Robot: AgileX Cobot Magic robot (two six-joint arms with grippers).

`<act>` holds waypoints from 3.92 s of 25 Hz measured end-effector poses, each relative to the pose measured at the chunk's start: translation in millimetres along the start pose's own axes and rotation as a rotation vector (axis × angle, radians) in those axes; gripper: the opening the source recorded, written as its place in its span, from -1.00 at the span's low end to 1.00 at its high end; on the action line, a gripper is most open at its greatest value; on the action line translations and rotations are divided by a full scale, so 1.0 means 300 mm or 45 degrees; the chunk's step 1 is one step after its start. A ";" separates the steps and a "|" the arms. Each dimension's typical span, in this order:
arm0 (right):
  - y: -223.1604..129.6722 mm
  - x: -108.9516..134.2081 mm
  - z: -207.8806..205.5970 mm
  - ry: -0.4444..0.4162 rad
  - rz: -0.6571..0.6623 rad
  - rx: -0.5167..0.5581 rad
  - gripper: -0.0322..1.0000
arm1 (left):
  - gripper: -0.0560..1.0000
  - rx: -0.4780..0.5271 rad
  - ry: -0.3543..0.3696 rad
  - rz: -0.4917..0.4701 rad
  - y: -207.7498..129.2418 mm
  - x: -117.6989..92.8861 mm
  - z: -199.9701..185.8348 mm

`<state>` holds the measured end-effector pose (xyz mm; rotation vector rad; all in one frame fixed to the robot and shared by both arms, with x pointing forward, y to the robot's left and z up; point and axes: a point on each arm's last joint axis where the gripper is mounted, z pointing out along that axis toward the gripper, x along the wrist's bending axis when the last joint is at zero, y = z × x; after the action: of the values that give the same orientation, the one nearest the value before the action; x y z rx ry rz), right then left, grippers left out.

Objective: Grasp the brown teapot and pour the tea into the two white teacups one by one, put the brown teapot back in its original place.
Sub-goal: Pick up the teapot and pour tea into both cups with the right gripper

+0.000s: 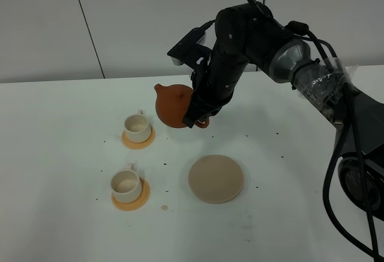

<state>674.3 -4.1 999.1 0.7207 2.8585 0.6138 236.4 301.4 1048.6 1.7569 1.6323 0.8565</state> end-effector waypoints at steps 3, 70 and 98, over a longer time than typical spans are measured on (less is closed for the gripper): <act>0.004 0.007 0.000 0.023 0.021 -0.013 -0.75 | -0.45 0.000 0.000 0.000 0.000 0.000 0.000; -0.004 0.026 0.068 0.030 -0.334 0.039 -0.75 | -0.45 0.000 0.000 0.000 0.000 0.000 0.000; -0.018 0.023 0.109 0.031 -0.354 0.077 -0.75 | -0.45 0.000 0.000 0.000 0.000 0.000 0.000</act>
<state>673.1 6.4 967.1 0.3147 2.9349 0.4999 236.4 301.4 1048.6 1.7569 1.6323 0.8565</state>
